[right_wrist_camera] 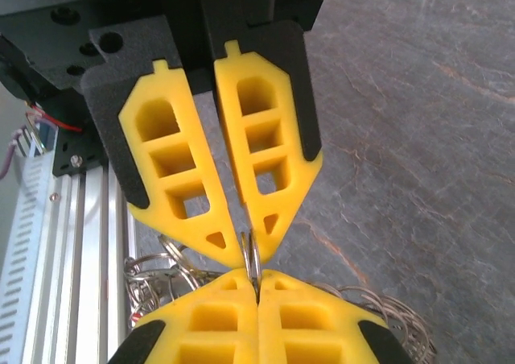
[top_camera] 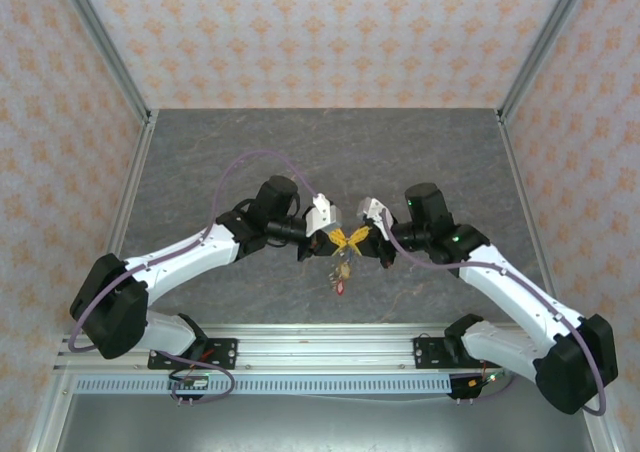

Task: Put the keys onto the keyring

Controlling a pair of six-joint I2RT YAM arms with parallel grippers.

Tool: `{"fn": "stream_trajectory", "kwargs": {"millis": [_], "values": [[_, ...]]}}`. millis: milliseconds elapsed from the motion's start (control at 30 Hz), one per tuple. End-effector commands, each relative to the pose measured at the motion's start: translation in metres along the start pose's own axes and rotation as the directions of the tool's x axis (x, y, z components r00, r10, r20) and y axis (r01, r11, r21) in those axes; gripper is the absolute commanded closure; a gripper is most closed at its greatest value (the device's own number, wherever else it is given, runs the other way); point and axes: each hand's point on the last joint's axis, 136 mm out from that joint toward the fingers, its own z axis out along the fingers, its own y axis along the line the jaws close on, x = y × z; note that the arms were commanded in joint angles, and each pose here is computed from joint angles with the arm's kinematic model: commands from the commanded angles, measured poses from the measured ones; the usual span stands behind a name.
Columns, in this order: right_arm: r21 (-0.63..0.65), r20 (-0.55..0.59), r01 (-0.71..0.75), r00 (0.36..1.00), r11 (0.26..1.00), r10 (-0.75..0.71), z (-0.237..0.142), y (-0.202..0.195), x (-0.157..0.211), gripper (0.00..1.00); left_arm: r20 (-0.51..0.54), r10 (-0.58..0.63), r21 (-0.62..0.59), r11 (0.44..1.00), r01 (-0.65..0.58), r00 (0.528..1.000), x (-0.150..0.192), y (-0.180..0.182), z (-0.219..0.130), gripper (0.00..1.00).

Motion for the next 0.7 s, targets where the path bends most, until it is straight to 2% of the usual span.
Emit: {"fn": "stream_trajectory", "kwargs": {"millis": [0,200,333,500,567,667], "values": [[0.004,-0.074,0.07,0.995,0.998,-0.069,-0.005,0.002,-0.002,1.0,-0.024,0.058,-0.026,0.998,-0.059,0.998,-0.008,-0.001,-0.006,0.86],[-0.003,-0.143,0.097,0.985,0.995,-0.096,-0.003,0.004,-0.002,1.0,-0.04,0.076,-0.03,0.997,-0.077,0.996,-0.011,-0.001,-0.001,0.84],[-0.007,-0.173,0.117,0.978,0.993,-0.116,-0.001,0.006,-0.003,1.0,-0.016,0.078,-0.033,0.996,-0.078,0.997,-0.016,-0.002,0.003,0.85],[-0.017,-0.11,0.134,0.985,0.991,-0.135,0.0,0.01,-0.016,0.98,-0.032,0.074,-0.036,0.997,-0.075,0.997,-0.011,-0.002,0.005,0.91],[-0.021,-0.084,0.137,0.987,0.99,-0.139,-0.001,0.012,-0.02,0.96,-0.034,0.077,-0.035,0.996,-0.078,0.996,-0.01,-0.003,0.004,1.0],[0.009,-0.075,0.139,0.988,0.99,-0.138,-0.002,0.009,-0.016,0.89,-0.008,0.079,-0.044,0.996,-0.079,0.997,-0.014,-0.004,0.002,1.0]]}}
